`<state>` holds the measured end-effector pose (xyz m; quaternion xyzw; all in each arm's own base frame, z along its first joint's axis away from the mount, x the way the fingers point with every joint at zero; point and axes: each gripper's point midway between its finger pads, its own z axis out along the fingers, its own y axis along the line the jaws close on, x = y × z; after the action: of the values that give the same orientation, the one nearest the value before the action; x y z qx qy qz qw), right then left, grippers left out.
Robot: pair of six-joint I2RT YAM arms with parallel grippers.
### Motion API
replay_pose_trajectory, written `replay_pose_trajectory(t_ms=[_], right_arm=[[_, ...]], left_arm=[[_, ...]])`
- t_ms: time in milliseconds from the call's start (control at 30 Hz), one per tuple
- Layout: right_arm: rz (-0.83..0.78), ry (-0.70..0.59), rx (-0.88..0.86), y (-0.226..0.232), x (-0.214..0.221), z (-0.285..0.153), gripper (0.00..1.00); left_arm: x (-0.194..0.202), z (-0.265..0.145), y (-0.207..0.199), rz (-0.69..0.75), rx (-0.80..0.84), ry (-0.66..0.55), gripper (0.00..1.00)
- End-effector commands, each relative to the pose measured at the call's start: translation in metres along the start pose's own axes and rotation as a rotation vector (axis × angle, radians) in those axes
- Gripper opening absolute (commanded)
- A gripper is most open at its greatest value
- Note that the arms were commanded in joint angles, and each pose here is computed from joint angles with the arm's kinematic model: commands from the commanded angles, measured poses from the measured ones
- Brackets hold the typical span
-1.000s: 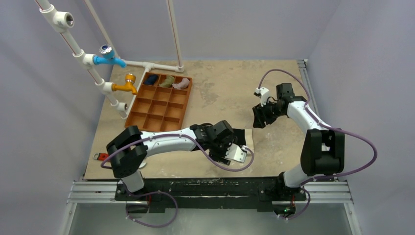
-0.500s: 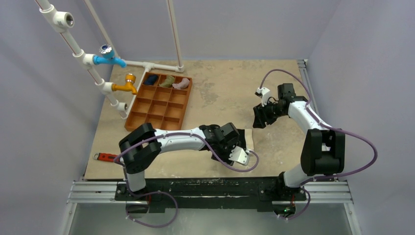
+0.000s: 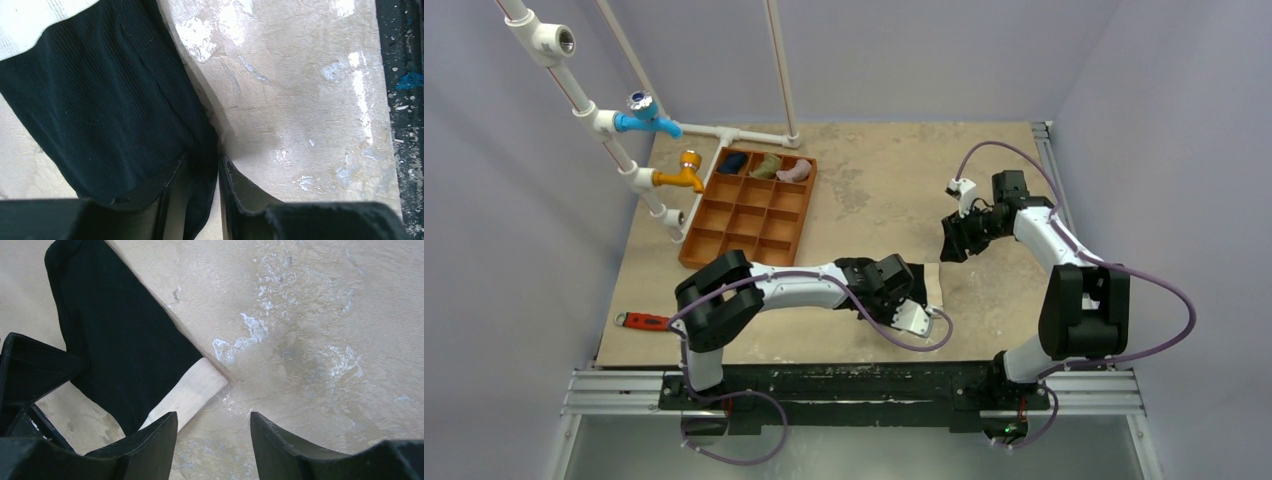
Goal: Roll the underwear
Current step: Fold the underwear at the center of the board.
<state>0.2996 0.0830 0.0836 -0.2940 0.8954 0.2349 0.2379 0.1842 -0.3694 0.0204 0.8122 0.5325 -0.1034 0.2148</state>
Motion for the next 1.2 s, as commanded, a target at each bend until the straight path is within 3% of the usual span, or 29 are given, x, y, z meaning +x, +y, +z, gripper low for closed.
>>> replay_pose_trajectory(t_ms=[0,133,300,500,833,1167], right_arm=[[-0.039,-0.058,0.0,0.006,-0.016,-0.013,0.55],[-0.05,-0.059,-0.007,0.008,-0.016,-0.014,0.55],[-0.06,-0.042,-0.025,0.006,-0.013,-0.017,0.56],[-0.077,-0.043,-0.066,0.004,-0.012,-0.024,0.56],[-0.261,-0.034,-0.188,0.038,0.012,-0.036,0.55],[-0.432,-0.022,-0.111,0.052,0.028,-0.037,0.58]], left_arm=[[0.005,0.004,0.002,-0.014,-0.031,0.005,0.24],[0.005,-0.001,0.002,-0.076,-0.004,0.0,0.16],[0.002,-0.019,0.013,-0.269,0.105,-0.076,0.0],[-0.002,-0.043,0.028,-0.485,0.228,-0.196,0.0],[-0.004,-0.051,0.039,-0.755,0.409,-0.298,0.0],[-0.001,-0.053,0.064,-1.039,0.525,-0.366,0.0]])
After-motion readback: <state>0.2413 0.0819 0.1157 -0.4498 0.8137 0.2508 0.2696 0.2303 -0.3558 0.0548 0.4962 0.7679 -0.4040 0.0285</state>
